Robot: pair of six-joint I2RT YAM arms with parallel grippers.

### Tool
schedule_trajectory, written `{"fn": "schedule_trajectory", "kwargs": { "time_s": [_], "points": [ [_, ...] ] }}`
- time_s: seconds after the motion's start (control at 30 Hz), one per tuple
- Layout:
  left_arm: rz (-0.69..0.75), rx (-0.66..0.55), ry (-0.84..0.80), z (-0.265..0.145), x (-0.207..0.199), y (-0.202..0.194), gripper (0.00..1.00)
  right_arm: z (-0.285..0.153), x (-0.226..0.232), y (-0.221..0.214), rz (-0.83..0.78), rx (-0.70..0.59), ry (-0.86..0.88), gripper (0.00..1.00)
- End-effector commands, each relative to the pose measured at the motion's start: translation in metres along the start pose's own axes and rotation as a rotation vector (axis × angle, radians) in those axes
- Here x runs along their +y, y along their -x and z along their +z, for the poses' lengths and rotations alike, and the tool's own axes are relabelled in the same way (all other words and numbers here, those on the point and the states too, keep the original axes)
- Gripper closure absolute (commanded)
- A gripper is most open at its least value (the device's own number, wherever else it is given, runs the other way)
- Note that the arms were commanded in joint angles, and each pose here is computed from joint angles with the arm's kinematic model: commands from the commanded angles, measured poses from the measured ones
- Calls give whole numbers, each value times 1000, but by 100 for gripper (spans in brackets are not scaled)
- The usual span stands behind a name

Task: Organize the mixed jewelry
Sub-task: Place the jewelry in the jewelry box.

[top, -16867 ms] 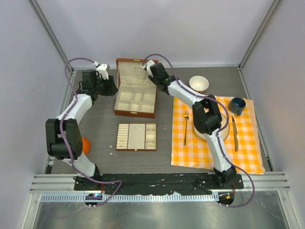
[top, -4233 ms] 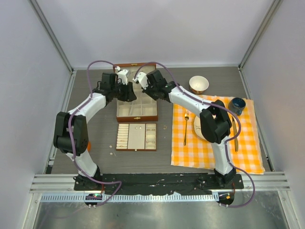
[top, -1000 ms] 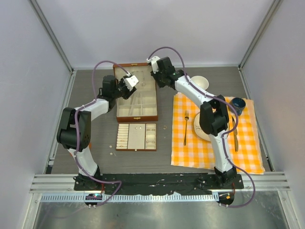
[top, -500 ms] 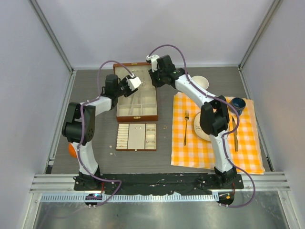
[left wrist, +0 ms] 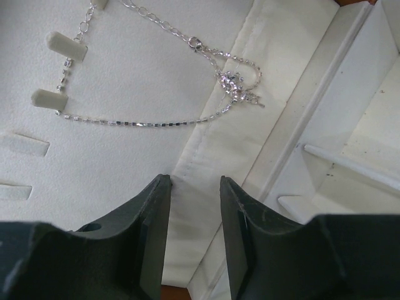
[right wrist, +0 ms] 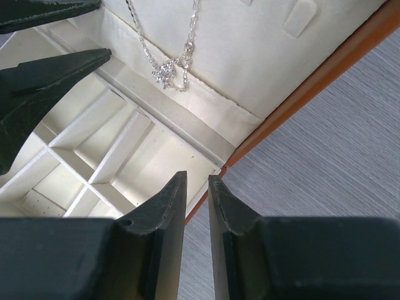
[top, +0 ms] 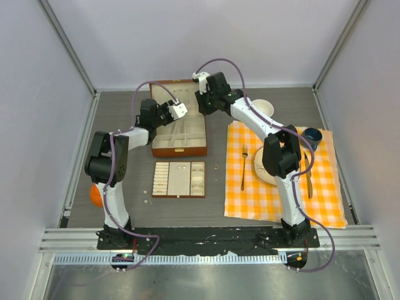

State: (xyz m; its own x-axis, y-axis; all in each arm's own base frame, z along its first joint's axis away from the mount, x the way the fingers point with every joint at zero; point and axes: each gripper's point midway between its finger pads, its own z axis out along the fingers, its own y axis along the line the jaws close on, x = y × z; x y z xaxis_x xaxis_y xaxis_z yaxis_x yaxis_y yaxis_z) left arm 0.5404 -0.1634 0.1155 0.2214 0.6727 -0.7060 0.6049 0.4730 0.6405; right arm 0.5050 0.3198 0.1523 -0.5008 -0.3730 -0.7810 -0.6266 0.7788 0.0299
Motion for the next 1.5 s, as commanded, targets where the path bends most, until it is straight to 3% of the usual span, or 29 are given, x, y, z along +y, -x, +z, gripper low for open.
{"fn": "schedule_trajectory", "kwargs": {
  "time_s": [0.0,0.33,0.83,1.47],
  "points": [
    [74,-27,86,3,18,5,59,-34,8,38,7,-98,19,73],
    [96,-18,91,9,12,-2,69,-33,9,33,4,-88,24,74],
    [91,-2,54,7,-5,-4,100,-30,11,36,15,-95,33,74],
    [23,-48,-11,-11,-7,24,100,-14,27,54,61,-126,102,72]
  ]
}}
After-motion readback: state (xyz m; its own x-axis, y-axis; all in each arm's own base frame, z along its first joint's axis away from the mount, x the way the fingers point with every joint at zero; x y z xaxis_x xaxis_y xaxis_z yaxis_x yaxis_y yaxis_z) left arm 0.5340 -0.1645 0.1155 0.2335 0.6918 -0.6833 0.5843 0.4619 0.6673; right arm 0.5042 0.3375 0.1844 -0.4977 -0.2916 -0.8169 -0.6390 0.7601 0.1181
